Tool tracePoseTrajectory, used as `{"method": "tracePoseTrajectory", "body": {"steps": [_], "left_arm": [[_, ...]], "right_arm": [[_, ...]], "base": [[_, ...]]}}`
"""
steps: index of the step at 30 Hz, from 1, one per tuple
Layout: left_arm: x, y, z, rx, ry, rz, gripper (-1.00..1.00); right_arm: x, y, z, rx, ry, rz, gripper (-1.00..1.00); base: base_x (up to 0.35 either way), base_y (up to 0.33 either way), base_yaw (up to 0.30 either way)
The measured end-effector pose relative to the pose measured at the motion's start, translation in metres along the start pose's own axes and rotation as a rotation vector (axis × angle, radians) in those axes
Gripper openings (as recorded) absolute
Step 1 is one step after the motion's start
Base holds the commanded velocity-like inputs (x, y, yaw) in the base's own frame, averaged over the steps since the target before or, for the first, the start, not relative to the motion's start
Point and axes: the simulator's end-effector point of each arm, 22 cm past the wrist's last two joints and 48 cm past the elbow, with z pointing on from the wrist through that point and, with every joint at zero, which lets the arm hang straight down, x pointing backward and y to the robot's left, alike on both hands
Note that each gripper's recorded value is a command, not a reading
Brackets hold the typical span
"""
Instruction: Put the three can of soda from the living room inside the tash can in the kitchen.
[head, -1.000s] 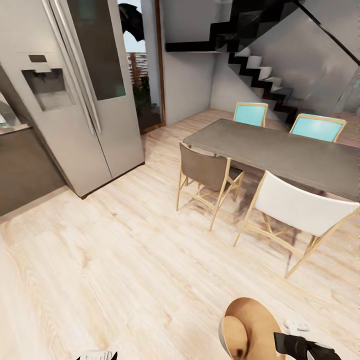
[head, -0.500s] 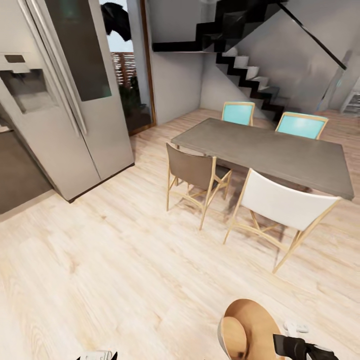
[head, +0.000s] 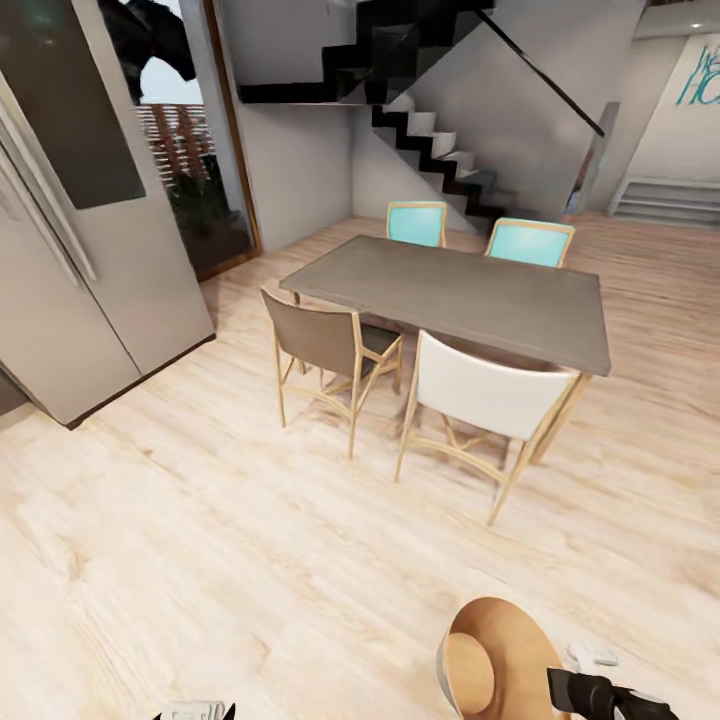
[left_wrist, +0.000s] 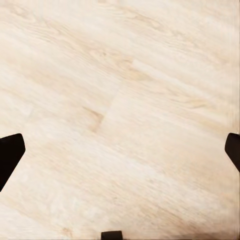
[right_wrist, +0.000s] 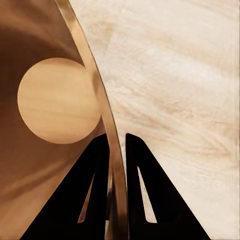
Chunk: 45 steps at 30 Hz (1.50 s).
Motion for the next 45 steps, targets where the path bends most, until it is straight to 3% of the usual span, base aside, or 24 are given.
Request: {"method": "tracePoseTrajectory", "body": {"steps": [13,23,34,45], "left_arm": [[-0.002,0.0,0.0,0.0,-0.008,0.0,1.0],[-0.004,0.0,0.0,0.0,-0.012,0.001,1.0],[-0.008,0.0,-0.001,0.001,-0.021,0.002,1.0],[-0.01,0.0,-0.001,0.001,-0.028,0.003,1.0]], "right_arm": [[0.004,0.003,0.0,-0.004,0.003,0.001,-1.0],[0.002,0.003,-0.001,-0.003,-0.003,0.004,-1.0],[-0.004,-0.002,-0.004,0.004,-0.026,0.045,-1.0],[-0.007,-0.003,-0.006,0.006,-0.033,0.05,-1.0]], "base": [[0.0,-0.25,-0.041],[0.0,-0.103,-0.193],[0.0,-0.264,-0.22],[0.0,-0.286,-0.112]]}}
